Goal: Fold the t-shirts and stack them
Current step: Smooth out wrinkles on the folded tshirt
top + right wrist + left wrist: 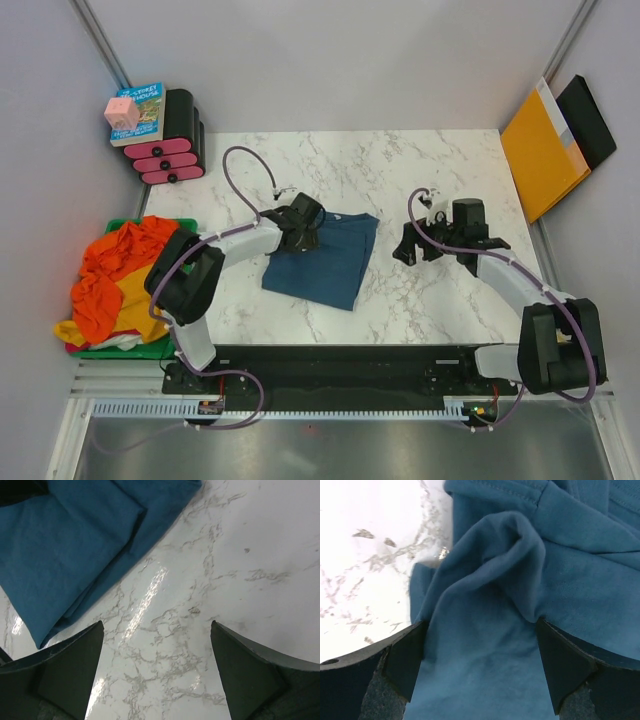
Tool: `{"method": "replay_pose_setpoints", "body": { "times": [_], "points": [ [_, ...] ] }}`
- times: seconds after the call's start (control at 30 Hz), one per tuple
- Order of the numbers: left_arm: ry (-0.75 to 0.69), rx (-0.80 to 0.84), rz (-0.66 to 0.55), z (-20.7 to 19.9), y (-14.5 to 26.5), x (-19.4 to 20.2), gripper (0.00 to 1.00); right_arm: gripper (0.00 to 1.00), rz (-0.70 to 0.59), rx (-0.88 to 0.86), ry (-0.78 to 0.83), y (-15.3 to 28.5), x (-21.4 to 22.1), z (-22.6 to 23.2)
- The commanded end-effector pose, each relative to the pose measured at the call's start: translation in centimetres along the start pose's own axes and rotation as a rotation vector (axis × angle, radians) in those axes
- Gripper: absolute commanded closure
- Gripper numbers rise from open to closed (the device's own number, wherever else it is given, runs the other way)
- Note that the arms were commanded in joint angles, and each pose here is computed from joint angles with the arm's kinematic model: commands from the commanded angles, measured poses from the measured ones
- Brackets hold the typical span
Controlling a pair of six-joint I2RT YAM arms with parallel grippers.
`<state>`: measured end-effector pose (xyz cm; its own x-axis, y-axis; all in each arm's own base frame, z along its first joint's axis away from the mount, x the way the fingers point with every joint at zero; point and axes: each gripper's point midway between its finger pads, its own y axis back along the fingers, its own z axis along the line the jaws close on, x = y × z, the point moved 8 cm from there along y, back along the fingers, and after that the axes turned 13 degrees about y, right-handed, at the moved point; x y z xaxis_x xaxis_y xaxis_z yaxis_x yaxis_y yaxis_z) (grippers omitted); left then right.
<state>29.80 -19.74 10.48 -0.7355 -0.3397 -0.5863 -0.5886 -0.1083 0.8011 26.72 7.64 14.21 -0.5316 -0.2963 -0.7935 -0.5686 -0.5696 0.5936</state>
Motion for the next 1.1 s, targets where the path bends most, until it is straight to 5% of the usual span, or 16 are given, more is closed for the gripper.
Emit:
{"method": "replay_pose_setpoints", "body": {
  "times": [0.0, 0.33, 1.07],
  "points": [
    [-0.024, 0.027, 0.012, -0.6, -1.3, 0.0, 0.04, 0.05, -0.054, -0.076, 0.063, 0.5, -1.1, 1.9],
    [0.030, -0.001, 0.179, -1.4, -4.4, 3.9, 0.18, 0.05, 0.000, -0.138, 0.071, -2.5, -2.4, 5.7],
    [0.074, 0.010, 0.189, -4.7, 1.5, 11.4, 0.21, 0.04, 0.119, 0.188, -0.015, -5.1, 0.1, 2.7]
  ]
}}
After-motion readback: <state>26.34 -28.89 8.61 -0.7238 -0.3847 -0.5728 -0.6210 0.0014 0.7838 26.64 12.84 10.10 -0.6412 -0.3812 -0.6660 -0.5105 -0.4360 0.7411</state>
